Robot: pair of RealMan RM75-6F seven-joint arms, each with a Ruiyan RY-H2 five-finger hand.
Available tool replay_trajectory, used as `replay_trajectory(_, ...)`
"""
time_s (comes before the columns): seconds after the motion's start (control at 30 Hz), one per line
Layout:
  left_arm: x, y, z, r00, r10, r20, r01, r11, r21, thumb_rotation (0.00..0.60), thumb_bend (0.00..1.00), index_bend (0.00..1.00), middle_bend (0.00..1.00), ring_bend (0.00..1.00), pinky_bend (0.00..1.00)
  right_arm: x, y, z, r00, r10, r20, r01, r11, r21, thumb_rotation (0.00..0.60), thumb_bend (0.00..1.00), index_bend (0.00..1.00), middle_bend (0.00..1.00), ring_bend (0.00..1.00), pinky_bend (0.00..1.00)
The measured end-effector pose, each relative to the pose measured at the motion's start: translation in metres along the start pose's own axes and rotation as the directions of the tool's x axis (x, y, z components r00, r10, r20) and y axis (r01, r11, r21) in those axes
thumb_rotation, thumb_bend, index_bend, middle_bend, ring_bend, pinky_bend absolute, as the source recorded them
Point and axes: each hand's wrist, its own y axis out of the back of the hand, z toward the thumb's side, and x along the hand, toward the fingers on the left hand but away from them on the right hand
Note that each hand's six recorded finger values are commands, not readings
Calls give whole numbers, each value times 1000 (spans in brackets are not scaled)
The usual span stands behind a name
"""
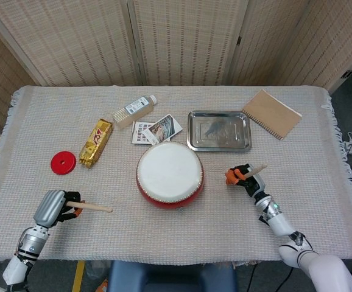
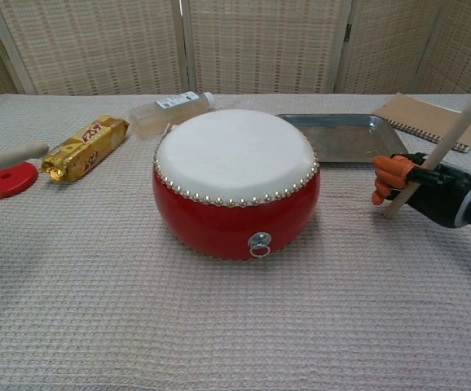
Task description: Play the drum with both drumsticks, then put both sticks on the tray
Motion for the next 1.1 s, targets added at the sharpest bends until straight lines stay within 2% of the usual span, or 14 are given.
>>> replay_trajectory(0.2,1,0,-1,1000,-2,1,2,1000,-1,600,782,1000,1000,1000,1000,-4,-6,-2,1000,10,4,-10,999,38,600,290,1000,993,884,767)
replay_trajectory(0.33,2,0,-1,1000,-2,0,2,1000,-2,600,782,1000,1000,1000,1000,-7,-11,-2,1000,18,-1,-18,998,64,600,361,1000,1000,934,826)
replay_trajectory(0.5,3,1,-2,1000,-5,4,5,1000,13,600,789,1000,1000,1000,1000,-10,-15,3,999,23,-28,-20,994,105,600,471,1000,1000,1000,956)
replay_trajectory(0.63,6,5,0,1000,-10,20,9,999,48,600,793,1000,1000,1000,1000,-11,-17,8,998,40,-42,-32,982,188,600,551,1000,1000,1000,1000)
replay_trajectory(0.73,11,11,4,999,-11,40,8,996,84,600,793,1000,1000,1000,1000,-12,-17,16,997,56,-52,-39,957,288,600,592,1000,1000,1000,1000)
replay_trajectory(0.83,17,18,9,998,-9,64,1,993,119,600,794,1000,1000,1000,1000,-12,-14,25,996,69,-55,-40,913,406,600,617,1000,1000,1000,1000)
replay_trajectory(0.93,25,26,16,996,-5,91,-9,988,153,600,793,1000,1000,1000,1000,-11,-10,39,995,84,-50,-45,846,531,600,623,1000,1000,1000,1000)
replay_trajectory(1.03,32,34,24,992,-3,122,-20,982,186,600,794,1000,1000,1000,1000,-9,-7,57,994,102,-41,-50,753,656,600,623,1000,1000,1000,1000)
replay_trajectory(1.1,36,38,32,990,-4,144,-26,979,203,600,795,1000,1000,1000,1000,-7,-7,71,993,114,-30,-54,673,738,600,623,1000,1000,1000,1000)
